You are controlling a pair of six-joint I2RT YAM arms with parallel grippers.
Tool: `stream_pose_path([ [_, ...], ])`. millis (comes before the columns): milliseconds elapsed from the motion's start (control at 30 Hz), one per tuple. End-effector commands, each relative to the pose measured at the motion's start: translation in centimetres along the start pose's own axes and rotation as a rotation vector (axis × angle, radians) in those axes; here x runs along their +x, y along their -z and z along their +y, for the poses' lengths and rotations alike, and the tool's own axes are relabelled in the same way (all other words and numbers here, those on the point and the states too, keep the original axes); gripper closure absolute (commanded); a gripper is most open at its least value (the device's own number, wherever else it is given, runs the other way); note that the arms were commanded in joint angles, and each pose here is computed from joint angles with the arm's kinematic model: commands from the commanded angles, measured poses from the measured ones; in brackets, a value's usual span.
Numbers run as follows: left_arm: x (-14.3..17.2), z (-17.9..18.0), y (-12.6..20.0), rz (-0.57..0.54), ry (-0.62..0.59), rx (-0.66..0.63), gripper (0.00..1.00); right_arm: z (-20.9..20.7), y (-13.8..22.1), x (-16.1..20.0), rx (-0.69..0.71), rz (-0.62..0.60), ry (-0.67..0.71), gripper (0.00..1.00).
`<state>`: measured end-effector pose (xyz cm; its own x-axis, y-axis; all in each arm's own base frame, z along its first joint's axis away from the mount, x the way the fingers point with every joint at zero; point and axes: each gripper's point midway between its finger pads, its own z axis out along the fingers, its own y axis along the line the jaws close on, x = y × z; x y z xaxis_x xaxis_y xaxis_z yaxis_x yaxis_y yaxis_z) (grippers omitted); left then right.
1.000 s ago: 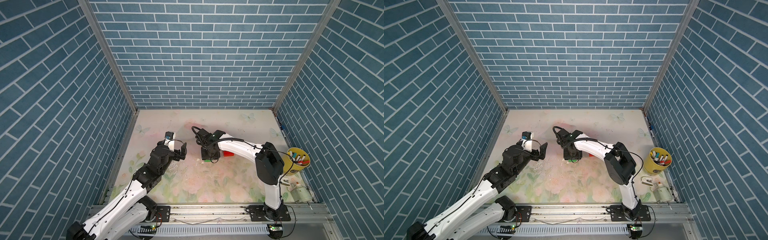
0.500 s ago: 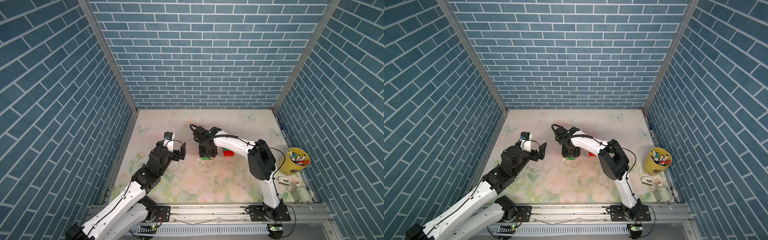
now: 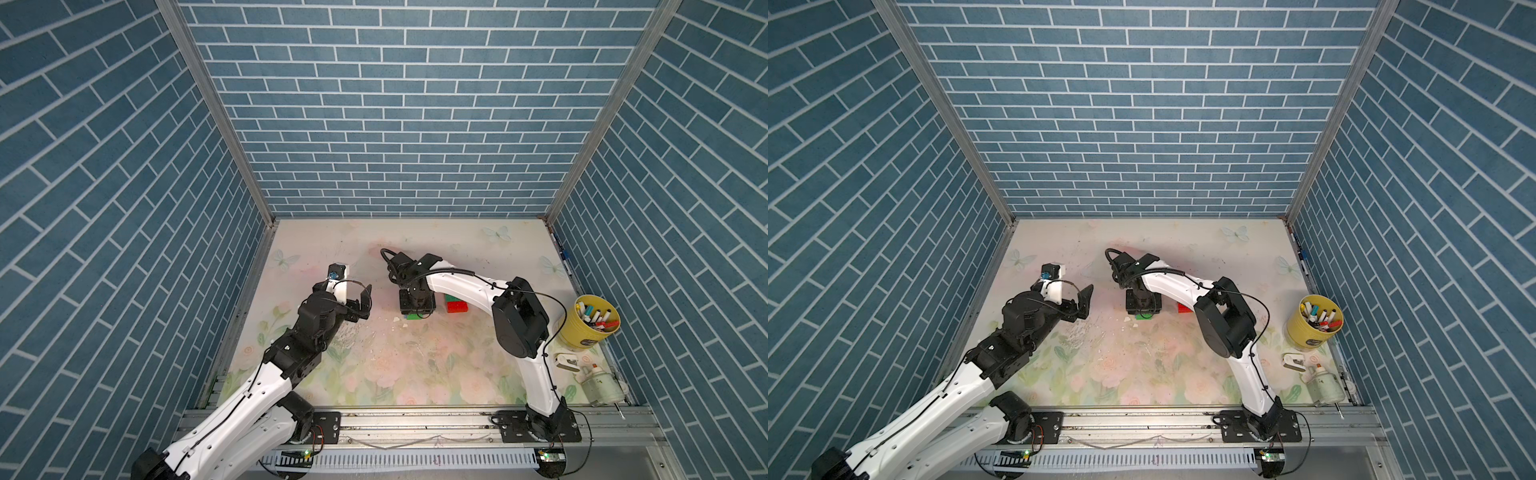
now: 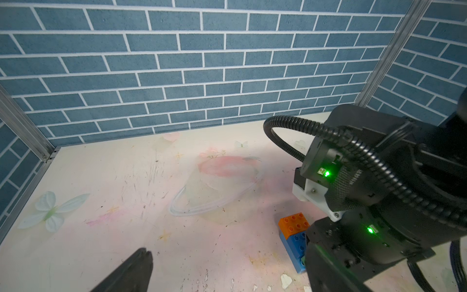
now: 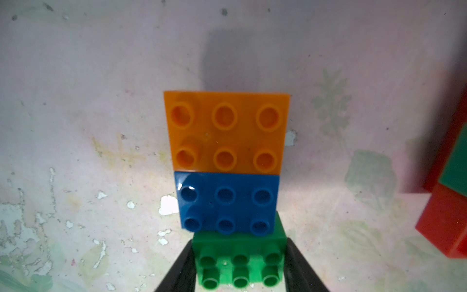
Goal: Assemble a rectangle with lego
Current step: Assemble the lego brick with the lego brick.
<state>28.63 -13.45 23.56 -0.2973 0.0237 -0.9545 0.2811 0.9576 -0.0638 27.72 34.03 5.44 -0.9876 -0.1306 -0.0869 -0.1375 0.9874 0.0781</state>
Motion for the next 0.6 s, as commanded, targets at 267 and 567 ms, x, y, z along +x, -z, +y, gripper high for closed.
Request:
stream_pose_path([
  [267,0.36,0.20,-0.25,0.000,0.000,-0.007,0.00,0.42,-0.33,-0.51,-0.005,-0.002,0.014,0.57],
  [567,0.39,0.10,-0.28,0.001,-0.002,-0.002,0.00,0.82,-0.65,-0.52,-0.017,0.005,0.016,0.57],
])
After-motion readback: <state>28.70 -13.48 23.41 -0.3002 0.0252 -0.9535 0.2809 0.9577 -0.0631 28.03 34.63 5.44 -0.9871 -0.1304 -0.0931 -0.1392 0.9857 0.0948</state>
